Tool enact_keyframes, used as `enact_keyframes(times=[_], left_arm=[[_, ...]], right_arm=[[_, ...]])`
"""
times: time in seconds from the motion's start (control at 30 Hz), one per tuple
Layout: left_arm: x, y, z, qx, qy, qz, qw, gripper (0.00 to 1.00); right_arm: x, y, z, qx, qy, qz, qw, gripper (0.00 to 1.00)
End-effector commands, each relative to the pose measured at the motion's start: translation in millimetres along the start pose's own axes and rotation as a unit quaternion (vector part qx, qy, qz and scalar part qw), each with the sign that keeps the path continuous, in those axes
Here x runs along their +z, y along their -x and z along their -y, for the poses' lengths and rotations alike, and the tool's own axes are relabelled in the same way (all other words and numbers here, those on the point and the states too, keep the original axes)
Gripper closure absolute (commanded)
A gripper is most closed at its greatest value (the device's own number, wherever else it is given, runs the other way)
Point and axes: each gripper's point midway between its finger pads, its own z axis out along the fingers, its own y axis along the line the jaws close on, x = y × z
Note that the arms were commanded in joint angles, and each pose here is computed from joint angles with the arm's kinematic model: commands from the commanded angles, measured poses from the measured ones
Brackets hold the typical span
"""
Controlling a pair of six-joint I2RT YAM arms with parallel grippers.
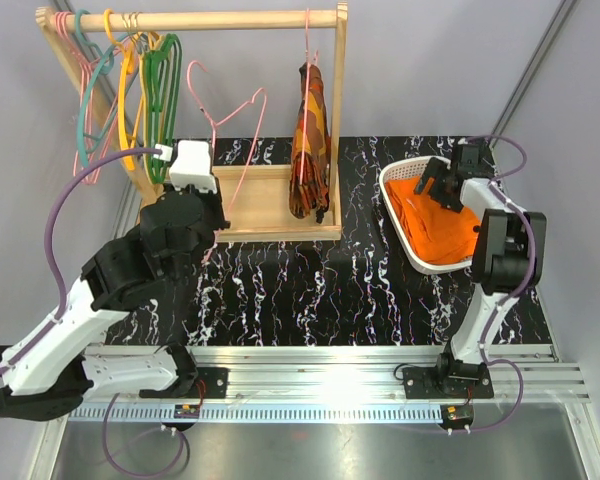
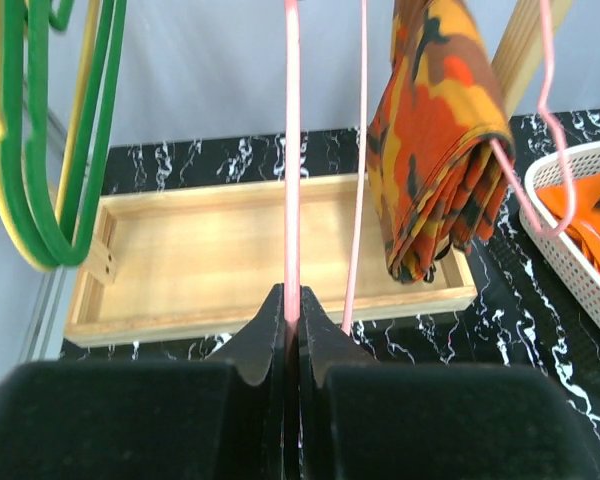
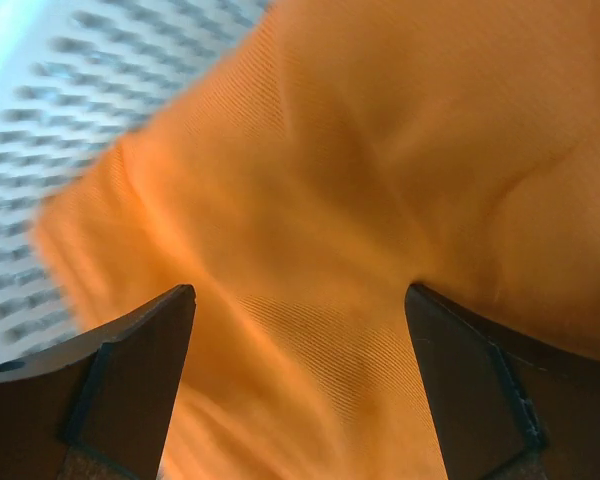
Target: Remove the trousers from the hanger
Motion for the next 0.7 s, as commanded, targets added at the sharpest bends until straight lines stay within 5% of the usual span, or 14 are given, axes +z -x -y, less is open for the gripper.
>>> enact_keyframes(times=[0.0,0.2,0.43,0.67], left_arm=[[0,35,2,-0.012,-0.007,0.037,0.999,1.0],[15,47,4,0.001,0.0,0.053,0.999,1.0],[37,69,13,0.008,-0.01,0.067,0.998,1.0],[74,82,13,0.017,-0.012,0.068,0.997,1.0]], right_arm=[[33,-21,17,0.036,-0.022,-0.021,0.999,0.06],[0,4,-5,0.039,0.025,0.008,0.999,0.06],[-139,62,-58,0.026,0.134,0.115,0.984,0.01],[-263,34,-101,-0.049,0.281,0.144,0.948,0.0]])
